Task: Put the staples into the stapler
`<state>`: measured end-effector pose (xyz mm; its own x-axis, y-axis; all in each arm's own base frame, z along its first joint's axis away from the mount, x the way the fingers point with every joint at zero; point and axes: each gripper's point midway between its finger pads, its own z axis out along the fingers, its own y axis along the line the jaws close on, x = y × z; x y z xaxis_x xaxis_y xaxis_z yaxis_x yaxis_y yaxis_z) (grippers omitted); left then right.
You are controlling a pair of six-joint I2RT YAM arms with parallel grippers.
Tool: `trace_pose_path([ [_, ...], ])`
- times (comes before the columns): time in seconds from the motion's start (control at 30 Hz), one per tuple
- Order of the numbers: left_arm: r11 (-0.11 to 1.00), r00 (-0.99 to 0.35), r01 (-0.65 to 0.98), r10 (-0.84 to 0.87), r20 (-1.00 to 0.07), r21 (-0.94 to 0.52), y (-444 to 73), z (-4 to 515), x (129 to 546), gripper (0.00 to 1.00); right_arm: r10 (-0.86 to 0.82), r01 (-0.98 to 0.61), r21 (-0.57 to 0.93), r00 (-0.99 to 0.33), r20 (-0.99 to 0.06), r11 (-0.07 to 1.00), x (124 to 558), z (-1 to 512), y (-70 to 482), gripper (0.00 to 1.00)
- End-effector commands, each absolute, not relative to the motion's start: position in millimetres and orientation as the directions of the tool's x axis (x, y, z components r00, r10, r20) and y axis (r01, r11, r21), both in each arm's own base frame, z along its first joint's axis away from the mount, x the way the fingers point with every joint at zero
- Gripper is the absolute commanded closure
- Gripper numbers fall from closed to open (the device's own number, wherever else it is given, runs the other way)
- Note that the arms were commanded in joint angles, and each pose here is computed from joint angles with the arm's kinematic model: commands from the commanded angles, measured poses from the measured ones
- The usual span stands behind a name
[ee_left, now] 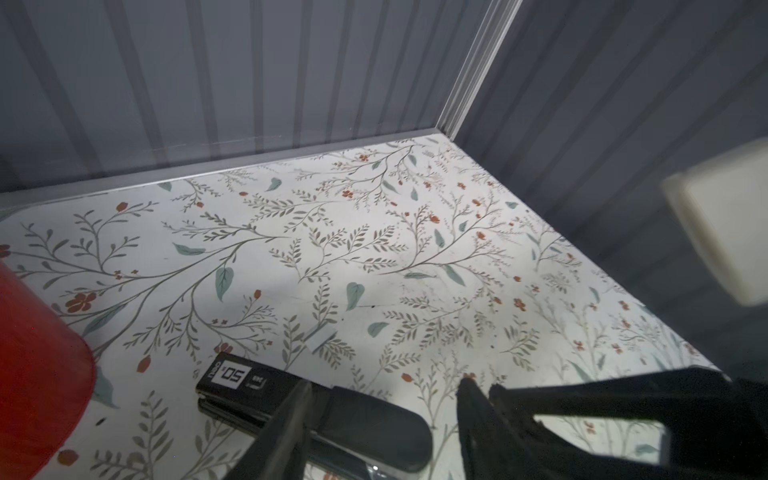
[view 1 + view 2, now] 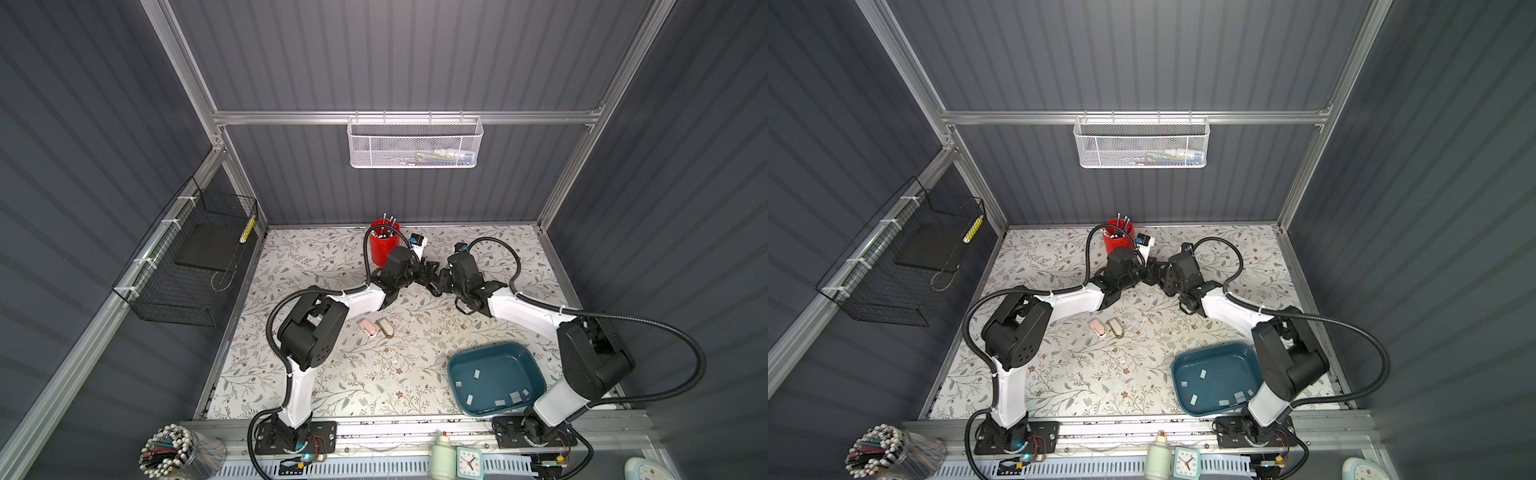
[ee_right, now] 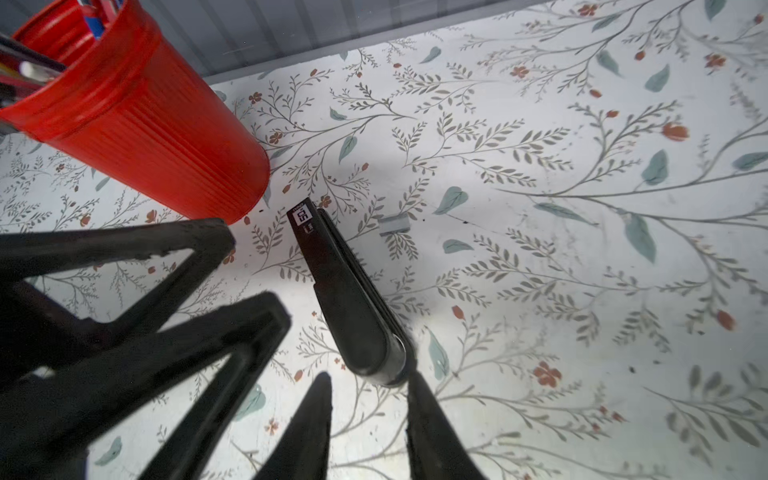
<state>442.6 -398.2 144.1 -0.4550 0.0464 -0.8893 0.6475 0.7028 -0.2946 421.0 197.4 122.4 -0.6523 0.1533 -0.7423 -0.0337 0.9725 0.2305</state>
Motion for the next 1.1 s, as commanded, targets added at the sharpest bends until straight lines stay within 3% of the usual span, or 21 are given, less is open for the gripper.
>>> trace_pose_path([
  [0.0,0.739,-0.527,0.603,0.087,-0.845,-0.300,-397,114,447,0.47,0.155,-0.036,0.239,-0.665,-0.731,0.970,432,118,200,0.69],
  [0.67,0.760,-0.664,0.560,0.174,-0.728,-0.329,-416,20,442,0.51,0.177,0.050,0.220,-0.774,-0.607,0.974,398,7,184,0.82],
  [0.8,0.748,-0.650,0.573,0.166,-0.741,-0.335,-420,38,443,0.51,0.176,0.032,0.229,-0.746,-0.643,0.973,405,40,186,0.73],
  [0.87,0.737,-0.625,0.591,0.160,-0.764,-0.329,-423,59,446,0.49,0.182,0.034,0.229,-0.719,-0.670,0.973,411,71,184,0.59],
  [1.07,0.677,-0.535,0.660,0.119,-0.837,-0.325,-436,150,451,0.38,0.266,0.107,0.258,-0.633,-0.727,0.960,423,165,152,0.34],
])
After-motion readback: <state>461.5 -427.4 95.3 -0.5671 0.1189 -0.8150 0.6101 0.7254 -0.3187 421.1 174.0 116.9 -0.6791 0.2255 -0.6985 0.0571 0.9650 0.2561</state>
